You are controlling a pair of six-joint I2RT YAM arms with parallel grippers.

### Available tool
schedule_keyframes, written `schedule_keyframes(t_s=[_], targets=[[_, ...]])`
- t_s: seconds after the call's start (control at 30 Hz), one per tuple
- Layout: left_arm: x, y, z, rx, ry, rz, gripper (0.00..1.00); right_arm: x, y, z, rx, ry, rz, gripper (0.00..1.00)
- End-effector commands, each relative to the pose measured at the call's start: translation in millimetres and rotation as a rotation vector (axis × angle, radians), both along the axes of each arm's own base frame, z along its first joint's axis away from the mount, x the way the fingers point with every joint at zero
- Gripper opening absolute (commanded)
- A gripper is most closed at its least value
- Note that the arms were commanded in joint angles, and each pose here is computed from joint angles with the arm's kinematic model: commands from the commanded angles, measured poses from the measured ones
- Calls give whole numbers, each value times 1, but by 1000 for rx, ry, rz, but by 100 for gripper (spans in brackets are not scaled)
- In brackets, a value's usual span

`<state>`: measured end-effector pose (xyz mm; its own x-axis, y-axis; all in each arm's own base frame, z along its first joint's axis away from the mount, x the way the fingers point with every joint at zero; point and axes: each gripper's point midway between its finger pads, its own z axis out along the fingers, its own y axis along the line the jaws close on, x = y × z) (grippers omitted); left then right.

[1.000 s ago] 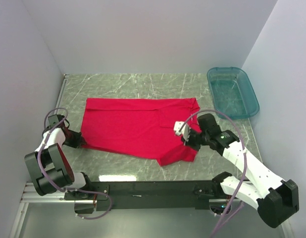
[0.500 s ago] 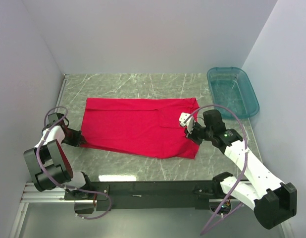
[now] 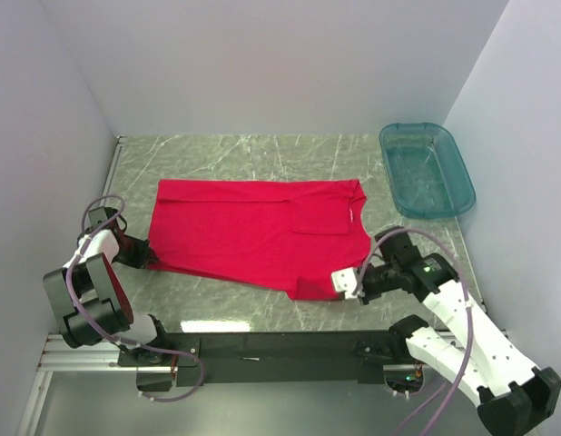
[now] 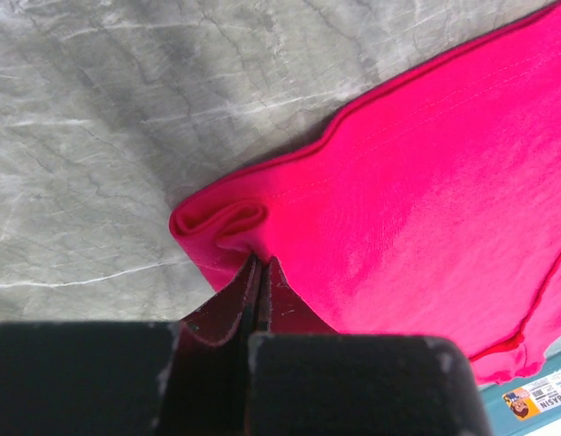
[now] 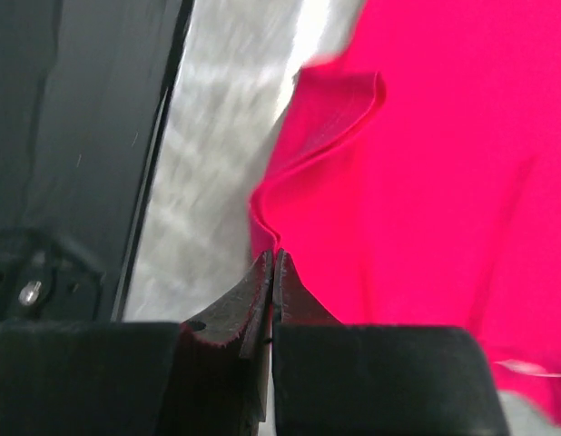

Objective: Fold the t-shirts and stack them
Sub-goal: Fold the tshirt

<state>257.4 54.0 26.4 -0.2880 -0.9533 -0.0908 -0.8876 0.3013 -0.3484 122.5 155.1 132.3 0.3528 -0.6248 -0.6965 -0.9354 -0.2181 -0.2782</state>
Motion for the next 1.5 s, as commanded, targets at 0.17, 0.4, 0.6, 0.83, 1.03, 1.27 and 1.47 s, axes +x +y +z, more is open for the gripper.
schedule_keyframes(t_s=[0.17,0.4,0.6,0.83,1.03,1.27,1.47], targets=[[6,7,4,32,-22,-13,0,35,-16,-27,-130,-154,-88,0],[5,10,2,40,-10,-15,0,-16,27,6,-91,-91,172,0],[2,7,-1,37,-3,-23,0,-35,-1,-40,-339,-125,339,0],[3,7,-2,33,-1,-25,0,-17,-24,-83,-473,-223,253,0],[5,9,0,36,-2,-31,0,-29,-27,-89,-443,-185,244,0],[4,6,0,29,-9,-33,0,-34,3,-67,-256,-82,107,29],[4,6,1,29,-10,-39,0,-6,34,-42,-95,18,-132,37]])
